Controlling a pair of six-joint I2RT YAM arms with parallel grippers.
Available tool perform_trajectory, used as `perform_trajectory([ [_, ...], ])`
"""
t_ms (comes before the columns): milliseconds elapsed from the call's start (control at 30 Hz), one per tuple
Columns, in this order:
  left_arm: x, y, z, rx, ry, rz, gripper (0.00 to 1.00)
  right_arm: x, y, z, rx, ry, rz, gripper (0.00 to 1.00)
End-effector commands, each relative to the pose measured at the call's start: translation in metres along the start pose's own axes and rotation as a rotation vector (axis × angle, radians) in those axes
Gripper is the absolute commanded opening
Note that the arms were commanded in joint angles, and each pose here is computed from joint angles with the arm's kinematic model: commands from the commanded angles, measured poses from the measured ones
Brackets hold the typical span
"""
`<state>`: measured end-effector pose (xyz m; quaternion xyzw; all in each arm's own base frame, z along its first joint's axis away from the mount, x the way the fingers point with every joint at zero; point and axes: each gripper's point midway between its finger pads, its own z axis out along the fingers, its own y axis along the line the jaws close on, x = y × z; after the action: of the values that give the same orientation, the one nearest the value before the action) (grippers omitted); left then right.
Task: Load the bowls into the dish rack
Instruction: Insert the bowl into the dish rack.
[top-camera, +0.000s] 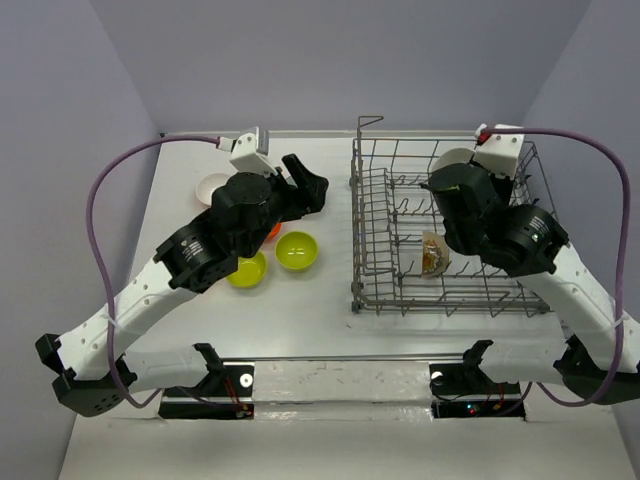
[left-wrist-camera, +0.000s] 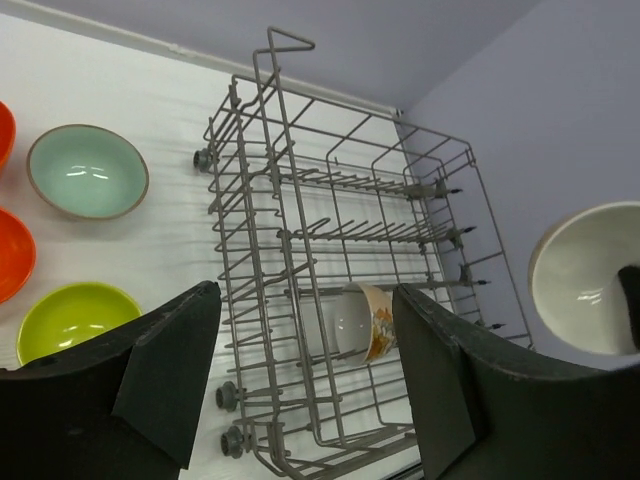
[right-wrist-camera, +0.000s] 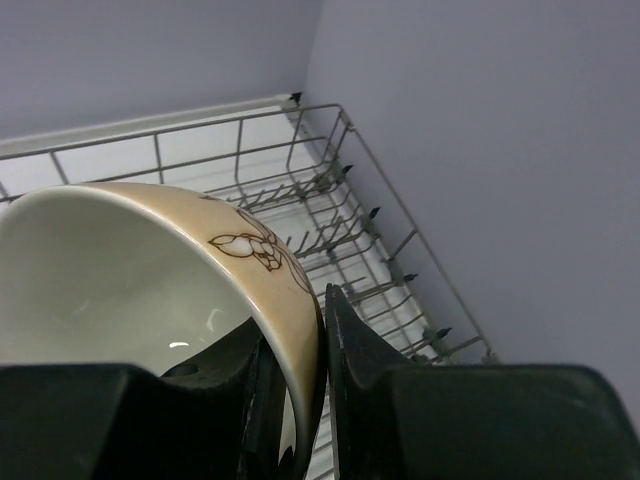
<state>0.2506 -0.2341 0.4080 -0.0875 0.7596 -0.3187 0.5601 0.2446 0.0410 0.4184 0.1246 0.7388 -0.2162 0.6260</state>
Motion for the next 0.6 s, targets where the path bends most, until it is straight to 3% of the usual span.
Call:
perform_trajectory([
  [0, 0.003, -0.017, 0.010, 0.122, 0.024, 0.045, 0.79, -0.036, -0.008, 0.026, 0.169, -0.054, 0.018, 0.01],
  [233, 0.019, 0.003, 0.043, 0.092, 0.068, 0.058, 0.79, -0.006, 0.009, 0.118, 0.186, 0.108, -0.123, 0.01],
  [400, 0.042, -0.003, 0.061, 0.139, 0.132, 0.061, 0.78, 0.013, 0.010, 0.131, 0.281, 0.175, -0.254, 0.01],
  [567, 0.065, -0.004, 0.074, 0.168, 0.185, 0.068, 0.77, 0.030, -0.021, 0.117, 0.398, 0.189, -0.410, 0.01],
])
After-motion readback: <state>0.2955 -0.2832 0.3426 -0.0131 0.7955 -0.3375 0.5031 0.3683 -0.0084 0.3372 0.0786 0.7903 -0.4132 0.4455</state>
